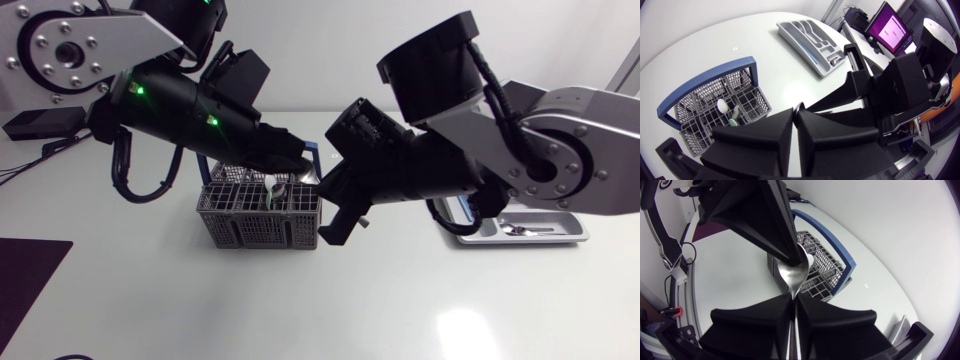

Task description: Unload the cutlery basket into the drawer organizer.

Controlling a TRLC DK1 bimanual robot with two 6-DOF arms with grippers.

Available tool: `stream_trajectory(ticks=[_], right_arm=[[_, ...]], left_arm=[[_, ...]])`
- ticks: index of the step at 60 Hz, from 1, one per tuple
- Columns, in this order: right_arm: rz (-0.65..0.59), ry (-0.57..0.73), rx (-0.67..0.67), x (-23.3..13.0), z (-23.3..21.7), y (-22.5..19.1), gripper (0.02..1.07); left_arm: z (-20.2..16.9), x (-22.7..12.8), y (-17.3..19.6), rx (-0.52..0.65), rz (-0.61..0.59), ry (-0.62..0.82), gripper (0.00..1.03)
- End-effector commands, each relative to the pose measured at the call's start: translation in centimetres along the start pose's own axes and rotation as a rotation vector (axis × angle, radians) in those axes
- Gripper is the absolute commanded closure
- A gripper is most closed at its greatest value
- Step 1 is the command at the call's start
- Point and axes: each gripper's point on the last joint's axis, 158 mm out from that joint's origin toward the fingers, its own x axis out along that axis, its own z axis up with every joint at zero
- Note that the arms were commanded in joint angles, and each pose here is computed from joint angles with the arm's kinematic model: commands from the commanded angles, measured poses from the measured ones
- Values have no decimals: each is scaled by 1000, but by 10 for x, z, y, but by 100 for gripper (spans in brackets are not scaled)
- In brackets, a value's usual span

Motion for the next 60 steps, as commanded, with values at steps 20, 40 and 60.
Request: stream_trajectory(ticks=[20, 40, 60], right_arm=[[67, 33, -22, -10, -28, 17, 102], [153, 90, -41, -42, -78, 4, 102], [194, 211, -87, -64, -149, -45, 102]], left_arm=[[64, -49, 3, -46, -2, -227, 4], [67, -60, 51, -44, 219, -276, 5], [20, -39, 82, -17, 330, -144, 5]])
